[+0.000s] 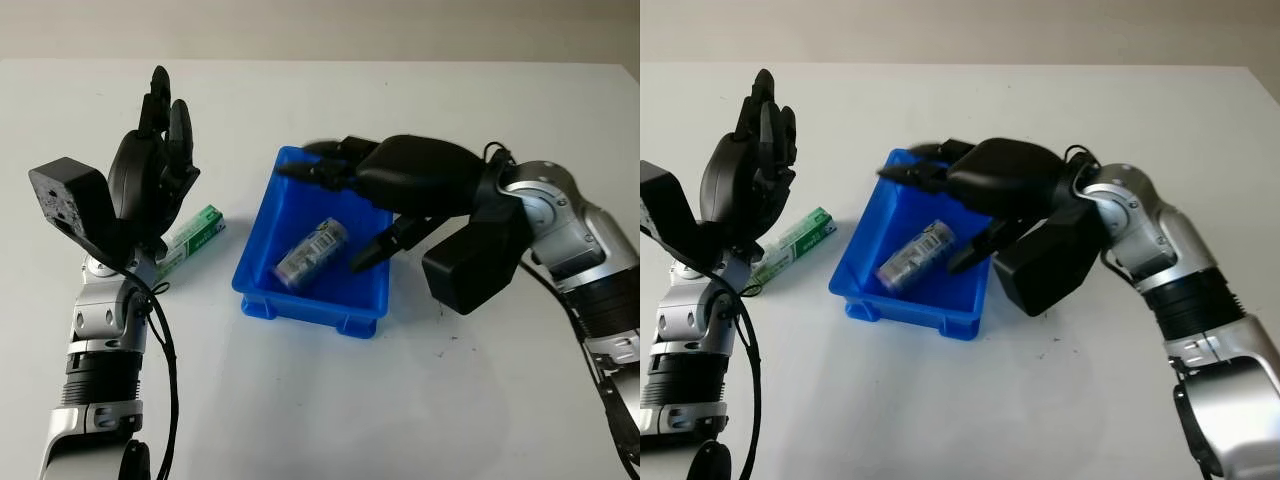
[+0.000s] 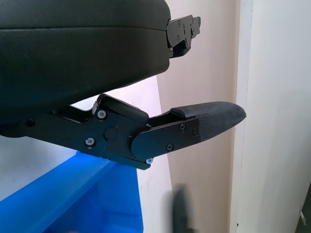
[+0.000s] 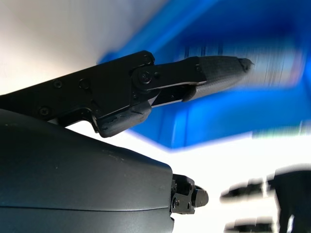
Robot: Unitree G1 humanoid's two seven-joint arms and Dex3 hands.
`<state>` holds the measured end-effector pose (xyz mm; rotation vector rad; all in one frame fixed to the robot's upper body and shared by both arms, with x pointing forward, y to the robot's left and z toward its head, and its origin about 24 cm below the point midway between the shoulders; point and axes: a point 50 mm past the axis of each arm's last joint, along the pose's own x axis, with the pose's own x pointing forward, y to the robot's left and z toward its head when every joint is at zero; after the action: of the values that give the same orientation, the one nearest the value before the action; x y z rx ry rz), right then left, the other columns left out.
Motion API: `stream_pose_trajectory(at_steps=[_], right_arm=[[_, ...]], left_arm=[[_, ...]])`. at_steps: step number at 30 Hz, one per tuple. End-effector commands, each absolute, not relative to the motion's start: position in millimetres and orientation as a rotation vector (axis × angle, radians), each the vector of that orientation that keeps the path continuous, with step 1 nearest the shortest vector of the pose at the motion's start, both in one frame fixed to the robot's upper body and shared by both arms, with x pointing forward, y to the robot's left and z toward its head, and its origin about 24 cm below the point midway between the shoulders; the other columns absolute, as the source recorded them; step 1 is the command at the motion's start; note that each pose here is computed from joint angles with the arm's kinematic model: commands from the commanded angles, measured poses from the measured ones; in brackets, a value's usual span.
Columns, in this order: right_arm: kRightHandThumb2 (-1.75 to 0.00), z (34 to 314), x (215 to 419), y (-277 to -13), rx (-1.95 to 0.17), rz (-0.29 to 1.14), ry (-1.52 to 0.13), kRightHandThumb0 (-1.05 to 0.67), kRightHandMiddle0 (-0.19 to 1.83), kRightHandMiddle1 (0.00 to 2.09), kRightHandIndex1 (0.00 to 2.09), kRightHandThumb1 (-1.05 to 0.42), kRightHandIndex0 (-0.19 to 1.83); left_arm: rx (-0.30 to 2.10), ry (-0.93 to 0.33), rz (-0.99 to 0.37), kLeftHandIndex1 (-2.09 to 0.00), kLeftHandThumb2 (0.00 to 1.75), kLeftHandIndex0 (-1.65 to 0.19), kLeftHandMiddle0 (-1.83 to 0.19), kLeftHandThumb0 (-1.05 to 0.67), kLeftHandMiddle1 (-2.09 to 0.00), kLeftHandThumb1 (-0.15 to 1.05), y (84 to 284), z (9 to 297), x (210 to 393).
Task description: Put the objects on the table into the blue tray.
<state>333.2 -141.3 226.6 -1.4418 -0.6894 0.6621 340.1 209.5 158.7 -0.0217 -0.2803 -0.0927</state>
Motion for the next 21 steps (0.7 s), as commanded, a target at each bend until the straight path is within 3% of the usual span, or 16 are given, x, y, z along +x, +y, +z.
stream_pose_trajectory(at_steps=[1,6,9,14,21], right_arm=[[-0.44,235,331,-148,-1.351,0.565,-0.743,-0.9,-0.19,0.0,0.0,-1.05,-0.19],[-0.48,248,337,-179,-1.02,0.32,-0.741,-0.83,-0.19,0.0,0.0,-1.05,-0.19],[-0.48,248,337,-199,-0.952,0.227,-0.683,-0.81,-0.19,0.0,0.0,-1.05,-0.19],[-0.46,223,336,-237,-0.893,0.132,-0.474,-0.8,-0.19,0.0,0.0,-1.05,-0.19],[-0.45,186,325,-256,-0.909,0.072,-0.308,-0.77,-0.19,0.0,0.0,-1.05,-0.19]], left_arm=[[-0.017,-0.294,-0.081,0.0,0.67,0.19,0.19,-0.75,0.0,1.05,212.0,162,339.5],[-0.019,-0.303,-0.051,0.0,0.61,0.19,0.19,-0.74,0.0,1.05,216.8,166,335.4],[0.078,-0.29,-0.028,0.0,0.58,0.19,0.19,-0.75,0.0,1.05,221.5,173,330.0],[0.475,-0.158,0.013,-0.02,0.51,0.16,0.16,-0.71,-0.02,1.05,235.1,194,313.7],[0.886,-0.023,0.127,-0.04,0.42,0.15,0.08,-0.81,-0.07,1.05,245.8,211,290.6]])
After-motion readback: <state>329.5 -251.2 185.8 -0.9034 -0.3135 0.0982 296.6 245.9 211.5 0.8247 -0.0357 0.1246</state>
